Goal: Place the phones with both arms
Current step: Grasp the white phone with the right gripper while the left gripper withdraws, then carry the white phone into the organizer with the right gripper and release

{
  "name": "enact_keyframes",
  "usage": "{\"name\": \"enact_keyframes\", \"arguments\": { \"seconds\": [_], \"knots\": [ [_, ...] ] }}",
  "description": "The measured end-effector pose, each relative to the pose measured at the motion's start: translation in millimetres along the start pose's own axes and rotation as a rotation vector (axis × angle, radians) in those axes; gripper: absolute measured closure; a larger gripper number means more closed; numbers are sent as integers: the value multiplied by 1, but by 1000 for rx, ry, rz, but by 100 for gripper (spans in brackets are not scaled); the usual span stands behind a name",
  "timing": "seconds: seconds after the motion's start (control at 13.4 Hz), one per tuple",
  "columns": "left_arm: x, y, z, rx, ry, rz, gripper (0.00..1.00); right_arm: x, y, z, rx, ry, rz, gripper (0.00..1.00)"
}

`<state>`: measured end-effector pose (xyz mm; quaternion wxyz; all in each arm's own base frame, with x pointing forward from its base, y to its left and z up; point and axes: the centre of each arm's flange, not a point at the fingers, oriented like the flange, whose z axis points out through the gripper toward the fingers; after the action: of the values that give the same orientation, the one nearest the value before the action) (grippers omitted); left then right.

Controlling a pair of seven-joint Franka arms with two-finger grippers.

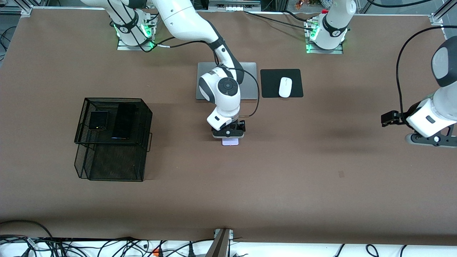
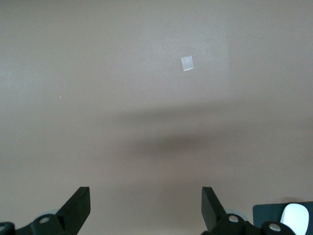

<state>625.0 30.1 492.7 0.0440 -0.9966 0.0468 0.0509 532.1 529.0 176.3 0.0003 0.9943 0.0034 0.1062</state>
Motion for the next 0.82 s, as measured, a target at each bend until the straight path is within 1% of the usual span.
{"name": "enact_keyframes", "arguments": {
  "seconds": [0.22, 0.37, 0.52, 0.6, 0.67, 0.82],
  "knots": [
    [-4, 0, -7, -65, 12, -22, 0, 0, -1, 3, 6, 12, -3, 0],
    [-5, -4, -9, -73, 16, -30, 0, -1, 0, 6, -1, 15, -13, 0],
    [-7, -3, -14, -77, 24, -31, 0, -3, -2, 11, -4, 34, -32, 5],
    [-9, -2, -19, -82, 31, -32, 0, -3, -4, 8, -1, 39, -36, 14],
    [-11, -1, -23, -84, 38, -32, 0, -2, -5, 6, 1, 41, -36, 16],
    [-14, 0, -31, -83, 51, -33, 0, 0, -3, 7, -1, 45, -35, 16]
  ]
}}
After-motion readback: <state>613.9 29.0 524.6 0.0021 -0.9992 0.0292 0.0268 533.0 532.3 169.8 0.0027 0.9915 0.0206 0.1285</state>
